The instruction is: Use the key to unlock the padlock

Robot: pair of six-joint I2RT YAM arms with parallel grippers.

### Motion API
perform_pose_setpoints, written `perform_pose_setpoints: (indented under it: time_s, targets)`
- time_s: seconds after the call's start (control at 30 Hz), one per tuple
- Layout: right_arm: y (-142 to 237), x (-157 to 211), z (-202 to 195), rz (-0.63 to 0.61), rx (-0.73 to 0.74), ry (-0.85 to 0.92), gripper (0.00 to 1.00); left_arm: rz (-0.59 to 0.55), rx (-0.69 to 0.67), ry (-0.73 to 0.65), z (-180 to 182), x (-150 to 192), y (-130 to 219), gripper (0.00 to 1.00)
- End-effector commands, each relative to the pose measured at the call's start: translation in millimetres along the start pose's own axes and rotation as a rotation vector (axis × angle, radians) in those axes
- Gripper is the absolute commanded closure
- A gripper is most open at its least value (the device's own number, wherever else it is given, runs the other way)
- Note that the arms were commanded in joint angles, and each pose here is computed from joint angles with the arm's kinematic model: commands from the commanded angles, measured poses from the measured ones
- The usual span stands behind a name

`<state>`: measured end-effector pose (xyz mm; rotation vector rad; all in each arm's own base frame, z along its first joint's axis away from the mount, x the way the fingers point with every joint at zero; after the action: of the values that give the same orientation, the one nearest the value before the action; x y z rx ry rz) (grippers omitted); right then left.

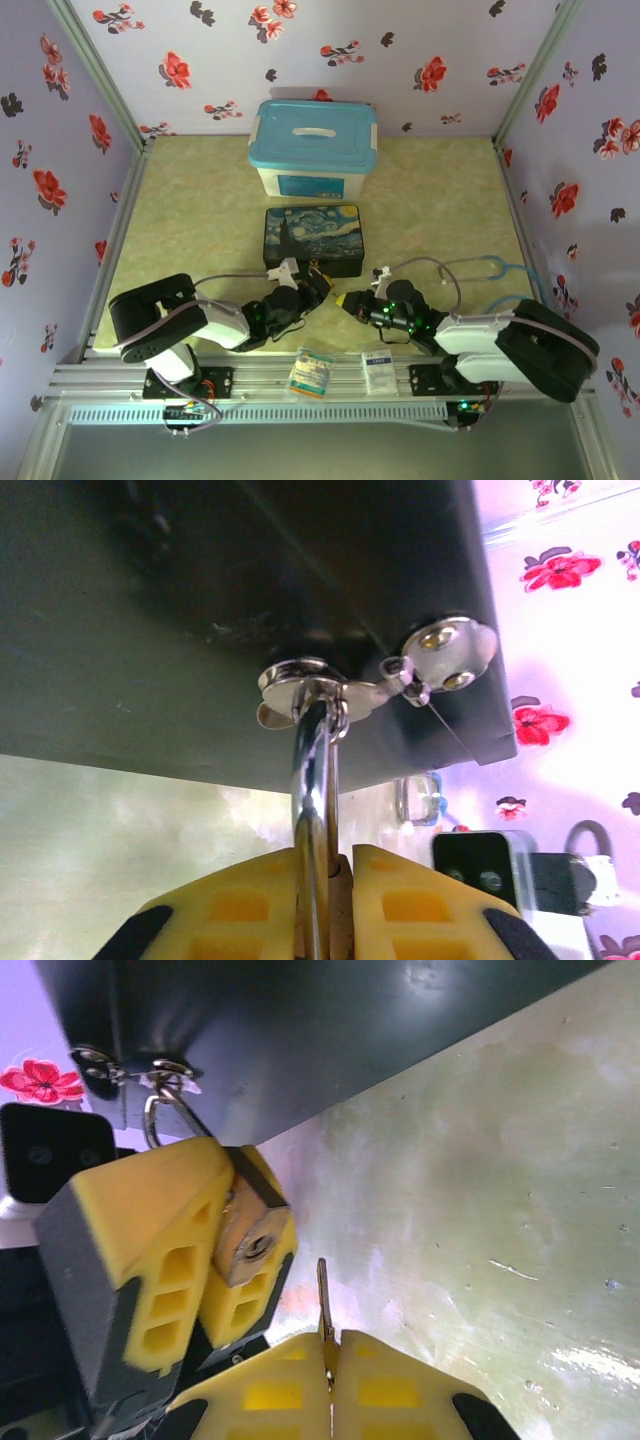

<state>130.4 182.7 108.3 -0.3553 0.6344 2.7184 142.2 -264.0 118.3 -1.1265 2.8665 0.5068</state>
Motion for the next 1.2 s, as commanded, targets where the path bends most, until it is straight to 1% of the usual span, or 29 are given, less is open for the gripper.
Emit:
perform_pose_setpoints:
  time_s: [0.0,0.27,0.43,0.63,0.7,0.9,1.17]
  targets:
    - [-2.4,-8.4,12.6,-0.039,-0.115,-0.011,1.0,-0.022,0.114,0.06,-16.9,-1.0,1.6,1.0]
    - [0.7,-8.4,11.9,-0.05,-0.133,0.003,1.0,-0.05,0.114,0.06,-15.7,-5.3,7.1,1.0]
    - [2.5,-9.2,9.8,-0.05,-0.098,0.009,1.0,-0.043,0.135,0.074,-19.2,-4.4,5.6,1.0]
    - [8.4,-11.7,12.1,-0.071,-0.127,0.01,1.0,-0.04,0.14,0.077,-20.5,-4.6,6.8,1.0]
    - [8.7,-11.9,12.0,-0.068,-0.114,0.018,1.0,-0.035,0.145,0.082,-21.1,-4.1,6.1,1.0]
    - [6.4,-15.2,19.6,-0.057,-0.14,0.035,1.0,-0.008,0.173,0.109,-24.7,-1.2,3.0,1.0]
    - [8.8,-10.1,12.6,-0.041,-0.118,0.022,1.0,-0.013,0.172,0.114,-22.5,-0.8,2.8,1.0]
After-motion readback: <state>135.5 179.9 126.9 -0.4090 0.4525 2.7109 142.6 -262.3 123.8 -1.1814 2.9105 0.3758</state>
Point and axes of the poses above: each hand's point on the last joint's axis, 136 mm out from that joint toward the fingers, its own y axis back along the fingers, its own z axis along the line the jaws close on, x = y × z, the point moved 10 cm from there along y, back along the fingers, and after that the axes turned 9 degrees about y, right-handed, at the moved point
